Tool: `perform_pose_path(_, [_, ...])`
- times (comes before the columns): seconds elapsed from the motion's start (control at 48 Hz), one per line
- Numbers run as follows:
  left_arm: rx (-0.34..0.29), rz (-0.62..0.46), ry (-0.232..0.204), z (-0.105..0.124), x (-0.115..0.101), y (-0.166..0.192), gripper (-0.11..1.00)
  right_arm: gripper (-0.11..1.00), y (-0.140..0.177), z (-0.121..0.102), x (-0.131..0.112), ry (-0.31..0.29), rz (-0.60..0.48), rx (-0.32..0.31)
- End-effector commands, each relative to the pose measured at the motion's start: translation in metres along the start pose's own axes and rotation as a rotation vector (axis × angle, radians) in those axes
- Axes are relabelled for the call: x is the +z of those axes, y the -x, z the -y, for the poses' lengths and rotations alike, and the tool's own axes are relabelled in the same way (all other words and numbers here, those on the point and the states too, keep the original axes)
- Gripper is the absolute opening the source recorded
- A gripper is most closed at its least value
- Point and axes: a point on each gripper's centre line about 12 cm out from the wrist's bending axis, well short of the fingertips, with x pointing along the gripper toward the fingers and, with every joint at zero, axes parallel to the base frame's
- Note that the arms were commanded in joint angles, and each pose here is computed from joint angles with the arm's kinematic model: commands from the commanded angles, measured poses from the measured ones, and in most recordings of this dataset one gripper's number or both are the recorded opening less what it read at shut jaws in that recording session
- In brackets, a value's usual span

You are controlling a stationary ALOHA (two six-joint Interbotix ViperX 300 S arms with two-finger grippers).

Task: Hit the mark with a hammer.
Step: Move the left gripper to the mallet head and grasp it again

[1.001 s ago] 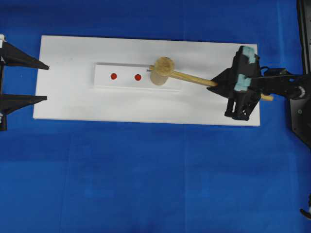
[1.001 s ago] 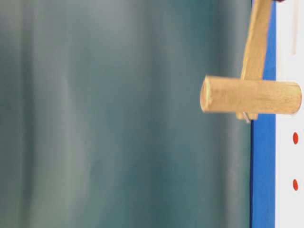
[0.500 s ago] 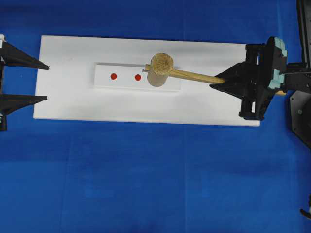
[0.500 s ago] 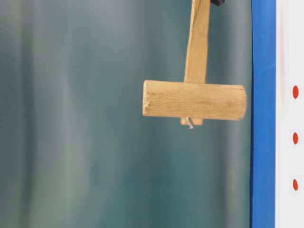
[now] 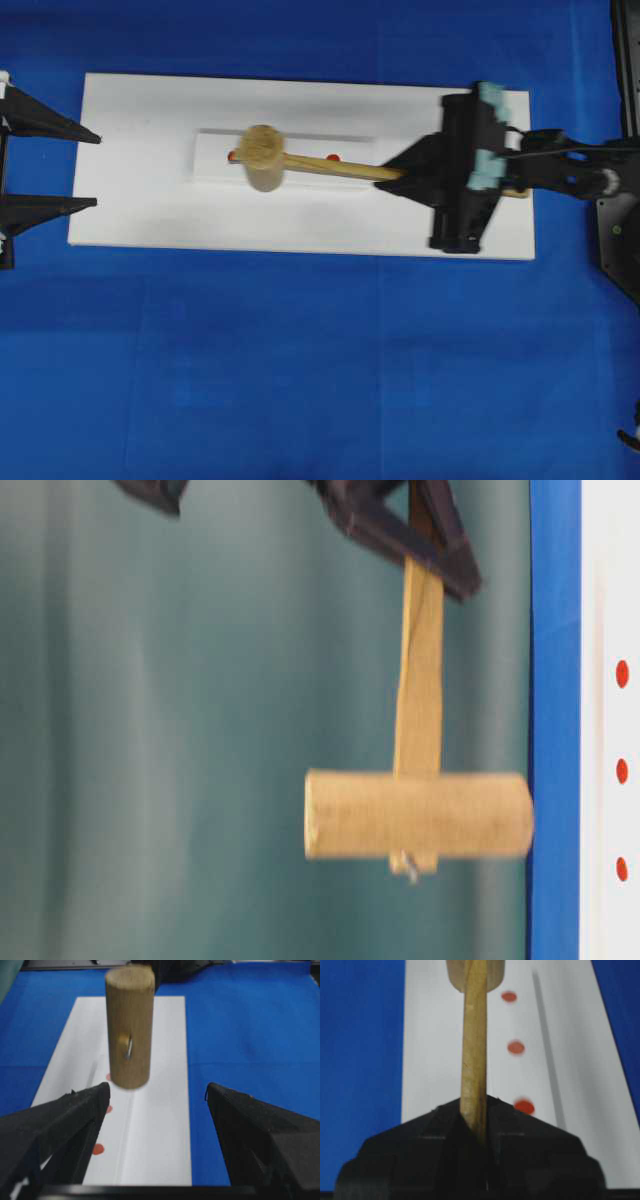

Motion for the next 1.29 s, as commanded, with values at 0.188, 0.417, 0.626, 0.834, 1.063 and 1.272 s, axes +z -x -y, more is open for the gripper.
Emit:
perform_pose_path(0.188, [0.003, 0.003, 0.004, -0.001, 0.003, -0.002, 0.75, 0.02, -0.028, -0.015, 0.035, 0.023, 0.037, 0.034])
perform_pose_path(0.417, [0.018, 0.045, 0.024, -0.003, 0.006, -0.005, 0.75, 0.02, -0.029, -0.015, 0.035, 0.025, 0.036, 0.035])
perform_pose_path(0.626, [0.024, 0.056, 0.043, -0.004, -0.002, -0.03, 0.76, 0.02, -0.029, -0.015, 0.036, 0.025, 0.04, 0.033])
perform_pose_path(0.834, [0.034, -0.012, 0.045, -0.008, -0.012, -0.067, 0.79, 0.02, -0.029, -0.015, 0.036, 0.023, 0.039, 0.034])
perform_pose_path(1.063, [0.034, -0.036, 0.042, -0.009, -0.007, -0.109, 0.92, 0.02, -0.029, -0.016, 0.037, 0.024, 0.041, 0.037])
perform_pose_path(1.272, [0.035, -0.062, 0.043, -0.01, -0.004, -0.128, 0.92, 0.02, -0.028, -0.017, 0.038, 0.026, 0.044, 0.04])
